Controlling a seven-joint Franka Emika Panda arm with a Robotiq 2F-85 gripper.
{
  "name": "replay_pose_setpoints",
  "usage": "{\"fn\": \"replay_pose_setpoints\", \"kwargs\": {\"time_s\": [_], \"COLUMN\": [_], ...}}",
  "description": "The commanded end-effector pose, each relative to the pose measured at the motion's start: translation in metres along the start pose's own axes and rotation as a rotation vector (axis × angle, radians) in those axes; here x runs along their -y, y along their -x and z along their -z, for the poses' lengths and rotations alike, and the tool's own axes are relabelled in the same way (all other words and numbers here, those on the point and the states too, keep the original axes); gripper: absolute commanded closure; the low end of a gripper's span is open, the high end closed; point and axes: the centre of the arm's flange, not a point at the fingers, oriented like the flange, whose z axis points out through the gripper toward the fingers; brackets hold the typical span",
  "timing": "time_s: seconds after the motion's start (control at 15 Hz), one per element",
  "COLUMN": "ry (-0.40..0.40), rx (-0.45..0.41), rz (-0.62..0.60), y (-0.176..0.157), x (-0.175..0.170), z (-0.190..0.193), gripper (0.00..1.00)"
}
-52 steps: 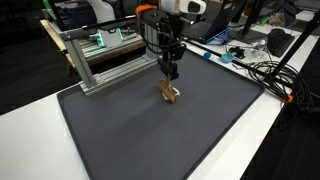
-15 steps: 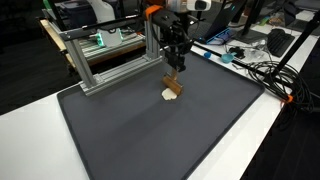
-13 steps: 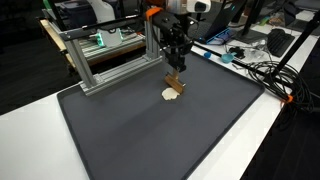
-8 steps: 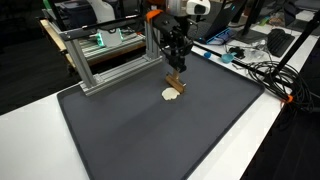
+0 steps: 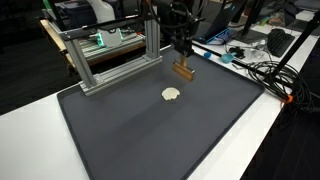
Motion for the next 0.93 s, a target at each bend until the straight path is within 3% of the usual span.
{"fn": "replay_pose_setpoints", "kwargs": {"time_s": [0.0,0.6,0.87], "ry": [-0.002,0.044,0.021], "rx": [0.027,0.063,0.138], "rz": [0.016,-0.004,-0.003], "y": [0.007,0.027,0.041], "x": [-0.002,-0.025,-0.029], "z": [-0.008,-0.053,-0.061], "gripper": [0.79,0.79,0.79]}}
